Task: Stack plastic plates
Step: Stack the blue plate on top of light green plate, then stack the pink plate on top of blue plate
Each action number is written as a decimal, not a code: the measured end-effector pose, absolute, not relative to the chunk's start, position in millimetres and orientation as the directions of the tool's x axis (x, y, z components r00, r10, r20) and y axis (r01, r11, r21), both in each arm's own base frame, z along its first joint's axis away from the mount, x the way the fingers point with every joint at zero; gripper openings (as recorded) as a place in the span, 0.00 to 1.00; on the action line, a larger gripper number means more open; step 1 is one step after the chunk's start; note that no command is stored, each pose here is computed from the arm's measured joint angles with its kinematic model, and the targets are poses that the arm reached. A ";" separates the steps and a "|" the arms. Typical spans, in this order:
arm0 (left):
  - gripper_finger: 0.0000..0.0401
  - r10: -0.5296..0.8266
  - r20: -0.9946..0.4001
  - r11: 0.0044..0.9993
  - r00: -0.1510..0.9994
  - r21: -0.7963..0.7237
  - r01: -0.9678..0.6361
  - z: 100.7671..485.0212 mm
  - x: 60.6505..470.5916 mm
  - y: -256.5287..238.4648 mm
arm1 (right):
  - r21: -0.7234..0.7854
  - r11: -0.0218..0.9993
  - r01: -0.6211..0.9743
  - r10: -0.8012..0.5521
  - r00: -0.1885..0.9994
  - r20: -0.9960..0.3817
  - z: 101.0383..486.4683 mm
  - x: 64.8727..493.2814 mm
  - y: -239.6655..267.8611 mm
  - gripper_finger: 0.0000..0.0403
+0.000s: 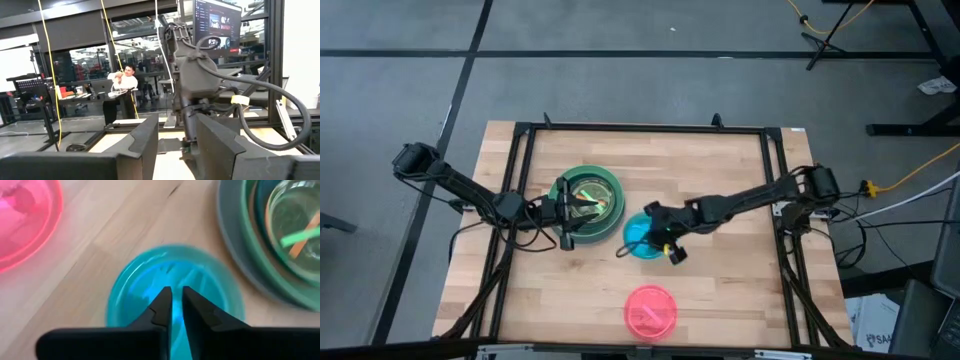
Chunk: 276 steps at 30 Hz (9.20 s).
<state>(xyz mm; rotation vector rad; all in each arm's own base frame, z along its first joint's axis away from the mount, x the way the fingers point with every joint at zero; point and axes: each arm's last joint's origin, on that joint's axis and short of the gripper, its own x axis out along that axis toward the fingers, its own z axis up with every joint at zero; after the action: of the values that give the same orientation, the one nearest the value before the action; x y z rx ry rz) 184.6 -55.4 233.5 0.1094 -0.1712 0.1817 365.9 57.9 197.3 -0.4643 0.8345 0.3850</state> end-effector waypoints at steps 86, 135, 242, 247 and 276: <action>0.31 0.178 0.139 0.976 0.974 0.101 -0.193 229.1 185.8 -54.6 | -0.307 0.823 -0.478 -0.005 0.534 -0.845 126.3 329.6 60.1 0.01; 0.31 0.177 0.130 0.976 0.976 0.107 -0.191 228.3 186.1 -54.7 | -0.554 0.730 -0.402 -0.017 0.798 -0.602 186.7 422.3 20.6 0.01; 0.31 -0.044 0.034 0.995 0.998 -0.090 0.047 210.6 192.8 -70.2 | 0.256 0.948 -0.187 0.315 0.662 -0.680 158.3 312.7 137.3 0.39; 0.31 -0.065 0.027 0.989 0.998 -0.133 0.068 203.0 197.7 -78.1 | 0.282 0.947 -0.156 0.313 0.654 -0.689 135.5 317.9 148.0 0.39; 0.31 -0.007 -0.065 0.979 0.998 -0.204 -0.007 176.4 208.8 -86.7 | 0.355 0.929 -0.101 0.330 0.659 -0.676 101.4 327.5 156.2 0.29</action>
<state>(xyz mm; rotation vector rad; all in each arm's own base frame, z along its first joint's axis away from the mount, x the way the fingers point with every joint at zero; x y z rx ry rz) 208.8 -86.7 176.4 -0.2060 0.0656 0.0001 327.5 156.2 101.4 0.2999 0.8180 0.2476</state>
